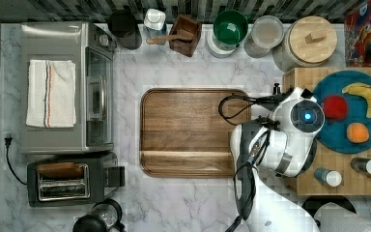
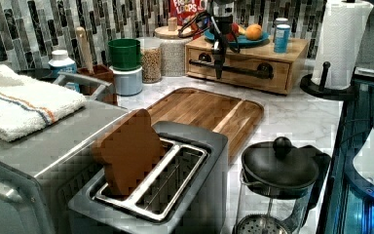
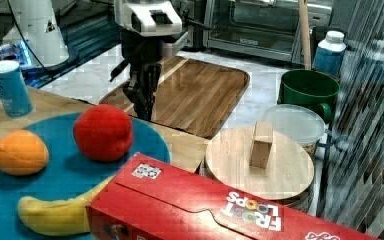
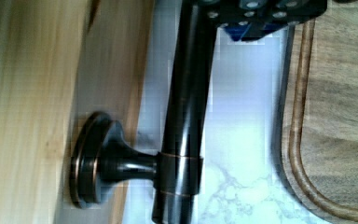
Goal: Close the drawer.
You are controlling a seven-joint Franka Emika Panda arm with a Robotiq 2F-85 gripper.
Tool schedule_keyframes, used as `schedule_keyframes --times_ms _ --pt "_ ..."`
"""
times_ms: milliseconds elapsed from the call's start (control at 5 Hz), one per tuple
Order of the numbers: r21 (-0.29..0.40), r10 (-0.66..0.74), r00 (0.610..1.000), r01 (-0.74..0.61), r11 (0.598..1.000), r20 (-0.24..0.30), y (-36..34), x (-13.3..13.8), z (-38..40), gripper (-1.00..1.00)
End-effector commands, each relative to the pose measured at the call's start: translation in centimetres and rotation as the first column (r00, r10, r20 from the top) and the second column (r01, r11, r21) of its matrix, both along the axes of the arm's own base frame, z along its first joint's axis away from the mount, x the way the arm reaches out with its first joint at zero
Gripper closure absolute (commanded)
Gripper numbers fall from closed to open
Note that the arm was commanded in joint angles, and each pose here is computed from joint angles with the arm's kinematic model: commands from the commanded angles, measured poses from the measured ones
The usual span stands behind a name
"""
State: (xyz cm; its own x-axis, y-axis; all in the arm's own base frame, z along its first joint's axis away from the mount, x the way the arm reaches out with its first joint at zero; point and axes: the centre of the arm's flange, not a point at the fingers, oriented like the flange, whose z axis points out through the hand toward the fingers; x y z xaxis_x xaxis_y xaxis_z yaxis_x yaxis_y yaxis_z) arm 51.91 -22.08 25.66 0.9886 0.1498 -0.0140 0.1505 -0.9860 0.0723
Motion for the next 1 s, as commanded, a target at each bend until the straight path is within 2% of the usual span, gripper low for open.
schedule_keyframes --times_ms 200,1000 --pt "-0.172 -0.073 0.991 0.091 0.981 0.110 -11.85 1.26 9.38 1.00" --pt "-0.172 -0.073 0.991 0.091 0.981 0.111 -11.85 1.27 9.38 1.00"
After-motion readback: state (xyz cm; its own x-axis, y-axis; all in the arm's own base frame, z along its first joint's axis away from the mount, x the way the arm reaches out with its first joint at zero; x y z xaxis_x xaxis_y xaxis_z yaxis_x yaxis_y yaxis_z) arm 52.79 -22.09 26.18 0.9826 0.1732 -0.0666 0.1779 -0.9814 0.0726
